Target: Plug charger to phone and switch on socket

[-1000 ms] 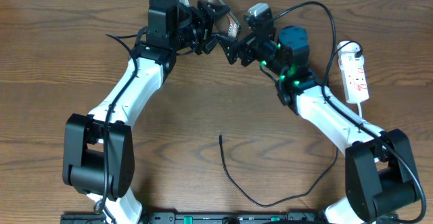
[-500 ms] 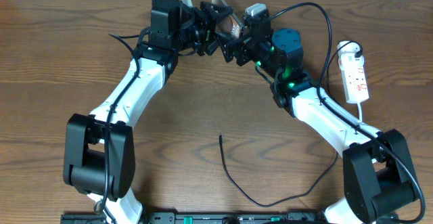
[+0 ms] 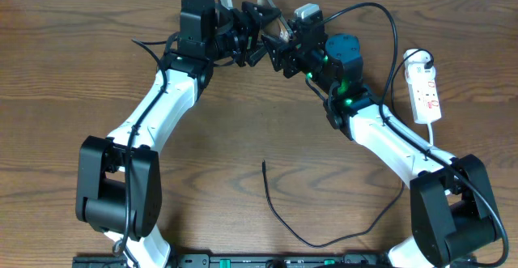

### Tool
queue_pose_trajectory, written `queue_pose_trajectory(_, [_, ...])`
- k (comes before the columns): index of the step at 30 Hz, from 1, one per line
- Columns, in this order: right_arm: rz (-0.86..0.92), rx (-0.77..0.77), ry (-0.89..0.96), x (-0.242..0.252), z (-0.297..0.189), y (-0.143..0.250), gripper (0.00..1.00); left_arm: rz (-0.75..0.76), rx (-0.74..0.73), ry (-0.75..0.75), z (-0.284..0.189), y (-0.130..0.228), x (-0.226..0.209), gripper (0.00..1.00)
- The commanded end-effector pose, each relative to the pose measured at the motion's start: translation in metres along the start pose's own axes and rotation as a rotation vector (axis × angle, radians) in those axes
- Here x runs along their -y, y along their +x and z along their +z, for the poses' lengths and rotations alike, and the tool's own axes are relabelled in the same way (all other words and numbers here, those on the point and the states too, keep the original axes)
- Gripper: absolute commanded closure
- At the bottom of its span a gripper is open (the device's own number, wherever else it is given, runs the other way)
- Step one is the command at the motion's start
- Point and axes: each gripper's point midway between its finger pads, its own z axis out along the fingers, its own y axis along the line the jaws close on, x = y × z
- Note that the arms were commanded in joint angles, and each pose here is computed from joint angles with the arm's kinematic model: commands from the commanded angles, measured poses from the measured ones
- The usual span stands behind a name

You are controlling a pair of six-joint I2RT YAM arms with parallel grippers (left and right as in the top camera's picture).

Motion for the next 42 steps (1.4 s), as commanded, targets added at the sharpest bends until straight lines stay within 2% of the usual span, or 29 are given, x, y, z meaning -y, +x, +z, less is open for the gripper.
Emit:
queue_pose_trajectory(1, [0.005,0.008,0.004,0.0004,0.0045,-0.0027,0.37,0.058,-0.037,0.064,-0.0077,0.0143,0.033,0.93])
queue_pose_trajectory(8, [0.005,0.007,0.004,0.0005,0.0047,-0.0024,0.46,0.059,-0.047,0.064,-0.0071,0.0169,0.033,0.93])
queue_pose_trajectory(22, [0.005,0.007,0.012,0.002,0.005,-0.0018,0.76,0.06,-0.063,0.065,-0.007,0.0198,0.033,0.93])
queue_pose_trajectory(29, [0.006,0.006,0.012,0.002,0.005,-0.0017,0.98,0.06,-0.063,0.065,-0.007,0.0198,0.033,0.93])
queue_pose_trajectory(37, [0.006,0.006,0.012,0.002,0.005,-0.0017,0.99,0.06,-0.061,0.065,-0.0071,0.0194,0.033,0.93])
queue_pose_trajectory(38, [0.006,0.006,0.012,0.002,0.005,-0.0017,0.99,0.06,-0.061,0.065,-0.0071,0.0193,0.0329,0.84])
queue_pose_trajectory(39, [0.006,0.006,0.012,0.002,0.005,-0.0016,0.99,0.06,-0.061,0.065,-0.0071,0.0193,0.033,0.59])
queue_pose_trajectory(41, [0.006,0.005,0.012,0.0021,0.005,-0.0014,0.99,0.06,-0.061,0.065,-0.0071,0.0193,0.0329,0.29])
queue_pose_trajectory(42, [0.006,0.004,0.013,0.0021,0.005,-0.0011,0.99,0.06,-0.061,0.065,-0.0071,0.0193,0.0329,0.19])
